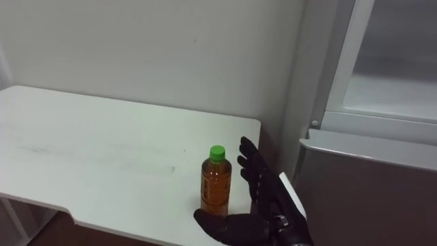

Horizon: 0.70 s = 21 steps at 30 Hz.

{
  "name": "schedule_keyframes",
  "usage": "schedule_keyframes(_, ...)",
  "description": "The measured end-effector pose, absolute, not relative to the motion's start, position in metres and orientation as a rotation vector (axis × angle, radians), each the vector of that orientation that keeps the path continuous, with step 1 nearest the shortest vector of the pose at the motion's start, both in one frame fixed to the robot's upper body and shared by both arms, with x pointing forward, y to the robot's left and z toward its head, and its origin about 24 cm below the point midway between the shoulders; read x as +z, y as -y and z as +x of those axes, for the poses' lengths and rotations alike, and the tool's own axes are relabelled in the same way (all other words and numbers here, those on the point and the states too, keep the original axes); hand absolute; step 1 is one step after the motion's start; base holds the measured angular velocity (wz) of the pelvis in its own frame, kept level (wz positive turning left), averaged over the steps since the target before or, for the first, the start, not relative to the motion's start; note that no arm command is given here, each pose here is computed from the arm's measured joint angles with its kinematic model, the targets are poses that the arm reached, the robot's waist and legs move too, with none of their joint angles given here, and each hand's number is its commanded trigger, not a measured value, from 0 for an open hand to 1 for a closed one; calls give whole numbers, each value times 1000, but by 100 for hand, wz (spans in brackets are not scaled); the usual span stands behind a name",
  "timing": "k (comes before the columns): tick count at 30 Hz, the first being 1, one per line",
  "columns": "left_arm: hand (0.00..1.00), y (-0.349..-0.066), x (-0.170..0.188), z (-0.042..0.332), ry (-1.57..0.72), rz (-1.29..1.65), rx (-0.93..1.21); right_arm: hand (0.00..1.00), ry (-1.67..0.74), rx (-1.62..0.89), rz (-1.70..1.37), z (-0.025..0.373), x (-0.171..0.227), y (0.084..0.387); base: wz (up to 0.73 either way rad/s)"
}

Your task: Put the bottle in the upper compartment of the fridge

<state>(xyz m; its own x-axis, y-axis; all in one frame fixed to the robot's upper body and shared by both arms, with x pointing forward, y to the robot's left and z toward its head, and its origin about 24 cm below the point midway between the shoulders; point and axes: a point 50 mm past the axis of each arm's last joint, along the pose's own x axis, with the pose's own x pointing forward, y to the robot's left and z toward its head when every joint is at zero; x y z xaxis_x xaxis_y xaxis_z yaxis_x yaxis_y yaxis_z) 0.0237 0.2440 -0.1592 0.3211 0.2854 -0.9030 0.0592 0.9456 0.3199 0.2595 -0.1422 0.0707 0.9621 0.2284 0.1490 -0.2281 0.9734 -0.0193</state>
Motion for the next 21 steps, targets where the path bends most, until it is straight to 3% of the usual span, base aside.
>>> schedule_keyframes(21, 0, -236, -162, 22, -1316, 428, 11, 0, 158, 90, -56, 284, 77, 152, 1)
